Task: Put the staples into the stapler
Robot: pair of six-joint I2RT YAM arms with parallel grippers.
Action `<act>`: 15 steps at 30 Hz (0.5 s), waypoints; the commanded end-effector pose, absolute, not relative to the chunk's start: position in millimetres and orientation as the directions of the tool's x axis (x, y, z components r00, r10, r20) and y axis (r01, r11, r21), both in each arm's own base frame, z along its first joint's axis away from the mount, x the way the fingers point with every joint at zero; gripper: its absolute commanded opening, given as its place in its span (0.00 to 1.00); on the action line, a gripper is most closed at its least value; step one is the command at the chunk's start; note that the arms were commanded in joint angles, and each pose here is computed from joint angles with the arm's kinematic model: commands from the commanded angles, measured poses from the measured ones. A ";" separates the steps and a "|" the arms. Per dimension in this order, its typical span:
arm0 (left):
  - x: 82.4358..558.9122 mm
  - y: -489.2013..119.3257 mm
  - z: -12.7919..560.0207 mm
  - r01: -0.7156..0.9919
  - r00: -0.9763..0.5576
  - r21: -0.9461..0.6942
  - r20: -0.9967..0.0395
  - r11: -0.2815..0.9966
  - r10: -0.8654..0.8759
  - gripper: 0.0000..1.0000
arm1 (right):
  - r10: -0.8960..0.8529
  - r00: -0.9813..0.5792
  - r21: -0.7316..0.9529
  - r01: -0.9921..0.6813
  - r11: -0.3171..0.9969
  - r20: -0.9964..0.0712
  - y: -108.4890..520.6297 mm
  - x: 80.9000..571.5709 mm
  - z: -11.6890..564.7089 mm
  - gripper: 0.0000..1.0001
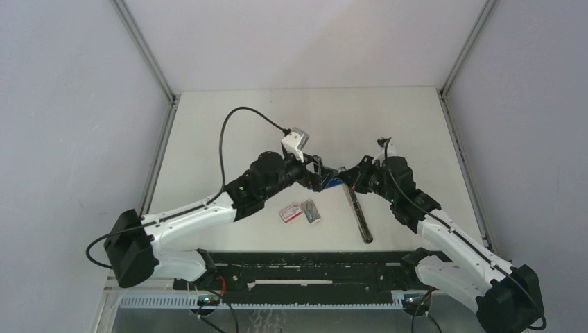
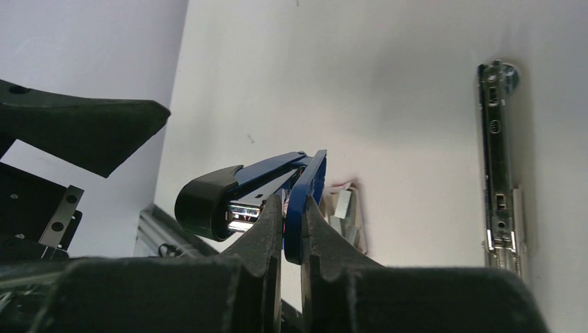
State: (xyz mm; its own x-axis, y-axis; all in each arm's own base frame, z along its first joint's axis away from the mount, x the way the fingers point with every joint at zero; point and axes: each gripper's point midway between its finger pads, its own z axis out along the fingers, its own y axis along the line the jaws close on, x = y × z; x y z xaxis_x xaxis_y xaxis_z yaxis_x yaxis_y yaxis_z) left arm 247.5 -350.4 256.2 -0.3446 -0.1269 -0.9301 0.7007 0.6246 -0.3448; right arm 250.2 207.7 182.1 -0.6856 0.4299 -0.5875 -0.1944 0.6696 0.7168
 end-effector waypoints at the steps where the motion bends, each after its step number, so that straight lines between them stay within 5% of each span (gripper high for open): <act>1: 265.8 -364.3 275.3 0.630 -0.392 -0.424 -0.897 0.650 -0.205 0.97 | 0.478 -0.552 0.681 -0.248 0.689 -0.684 205.6 265.7 219.2 0.00; 15: 273.8 -368.2 225.6 0.592 -0.457 -0.370 -0.886 0.716 -0.080 0.99 | 0.476 -0.519 0.658 -0.247 0.711 -0.710 197.0 266.2 225.1 0.00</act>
State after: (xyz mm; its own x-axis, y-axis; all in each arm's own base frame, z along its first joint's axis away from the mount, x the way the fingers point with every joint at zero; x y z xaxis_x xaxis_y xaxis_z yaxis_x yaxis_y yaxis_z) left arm 271.4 -366.2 209.7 -0.4753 -0.0557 -0.8781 0.5874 0.7229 -0.3638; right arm 252.8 194.9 169.1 -0.6352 0.4036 -0.6585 -0.1573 0.7671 0.6219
